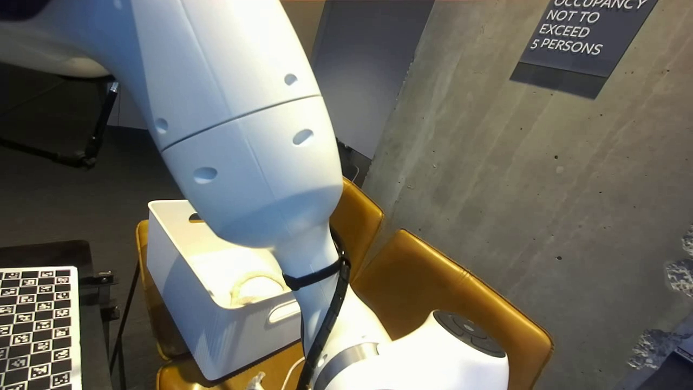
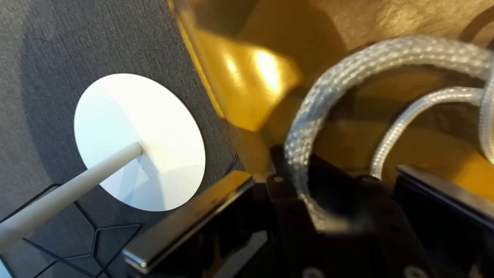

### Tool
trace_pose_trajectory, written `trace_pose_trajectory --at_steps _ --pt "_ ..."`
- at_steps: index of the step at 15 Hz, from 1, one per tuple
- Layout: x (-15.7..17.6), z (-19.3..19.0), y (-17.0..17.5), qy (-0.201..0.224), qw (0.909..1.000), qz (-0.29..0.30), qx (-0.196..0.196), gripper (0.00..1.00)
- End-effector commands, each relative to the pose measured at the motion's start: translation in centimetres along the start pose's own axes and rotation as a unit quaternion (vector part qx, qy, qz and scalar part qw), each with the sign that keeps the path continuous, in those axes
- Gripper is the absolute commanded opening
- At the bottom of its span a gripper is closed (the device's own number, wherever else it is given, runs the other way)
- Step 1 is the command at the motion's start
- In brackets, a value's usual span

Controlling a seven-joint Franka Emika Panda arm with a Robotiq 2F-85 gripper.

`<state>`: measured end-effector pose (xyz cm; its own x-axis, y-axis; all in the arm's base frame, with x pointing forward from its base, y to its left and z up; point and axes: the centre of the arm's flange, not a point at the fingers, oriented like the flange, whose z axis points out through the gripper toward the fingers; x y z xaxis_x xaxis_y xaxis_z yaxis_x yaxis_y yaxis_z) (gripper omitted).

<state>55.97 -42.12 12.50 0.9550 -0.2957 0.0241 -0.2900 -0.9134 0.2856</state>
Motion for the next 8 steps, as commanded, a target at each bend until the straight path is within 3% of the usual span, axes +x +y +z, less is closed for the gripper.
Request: trace_pose_trajectory --at_steps 1,5,8 --pt "-0.3 -1.3 -1.3 0.002 1.0 -0.006 -0.006 0.0" --pt "-2.0 -8.4 -4.9 0.036 0.9984 -0.043 0.004 0.03" --pt "-1.9 -13.9 -8.1 0.089 0.9922 -0.085 0.016 0.03"
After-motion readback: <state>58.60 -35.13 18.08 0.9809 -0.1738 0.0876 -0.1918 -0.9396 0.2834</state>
